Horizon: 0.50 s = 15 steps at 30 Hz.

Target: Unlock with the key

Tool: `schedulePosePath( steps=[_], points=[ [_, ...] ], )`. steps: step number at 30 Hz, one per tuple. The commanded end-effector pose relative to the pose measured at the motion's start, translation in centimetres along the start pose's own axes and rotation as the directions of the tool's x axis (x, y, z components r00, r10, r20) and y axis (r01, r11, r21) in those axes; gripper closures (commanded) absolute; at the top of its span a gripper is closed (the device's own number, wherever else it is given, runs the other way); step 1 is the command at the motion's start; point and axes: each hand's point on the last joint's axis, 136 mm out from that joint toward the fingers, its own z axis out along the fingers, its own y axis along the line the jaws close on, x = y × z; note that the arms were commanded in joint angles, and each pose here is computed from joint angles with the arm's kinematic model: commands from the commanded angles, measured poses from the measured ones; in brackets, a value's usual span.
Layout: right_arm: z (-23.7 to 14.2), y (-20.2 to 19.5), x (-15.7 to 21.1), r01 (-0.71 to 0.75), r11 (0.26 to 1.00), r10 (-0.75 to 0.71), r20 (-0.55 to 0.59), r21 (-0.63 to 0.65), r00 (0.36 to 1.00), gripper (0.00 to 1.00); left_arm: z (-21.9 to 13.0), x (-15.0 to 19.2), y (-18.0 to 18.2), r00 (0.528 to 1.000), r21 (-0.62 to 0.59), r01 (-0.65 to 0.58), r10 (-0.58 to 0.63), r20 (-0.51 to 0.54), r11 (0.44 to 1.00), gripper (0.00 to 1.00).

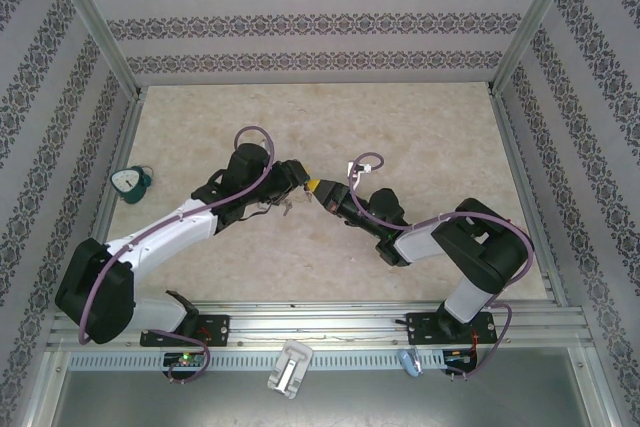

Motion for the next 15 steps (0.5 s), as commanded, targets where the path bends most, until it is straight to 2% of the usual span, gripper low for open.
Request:
schedulePosePath(
  steps=[1, 15],
  points=[
    [0.4, 0.8, -0.4, -0.005, 0.999, 0.005, -0.001, -0.039, 1.000, 1.00, -1.8, -1.0, -5.4, 0.999, 0.214, -0.032, 0.027, 0.028, 0.976, 0.87],
    [0.7, 1.5, -0.6, -0.015, 0.998, 0.014, -0.007, -0.061, 1.000, 1.00, -2.8, -1.2, -8.1, 0.999, 0.378, -0.046, 0.034, 0.038, 0.925, 0.87]
  ],
)
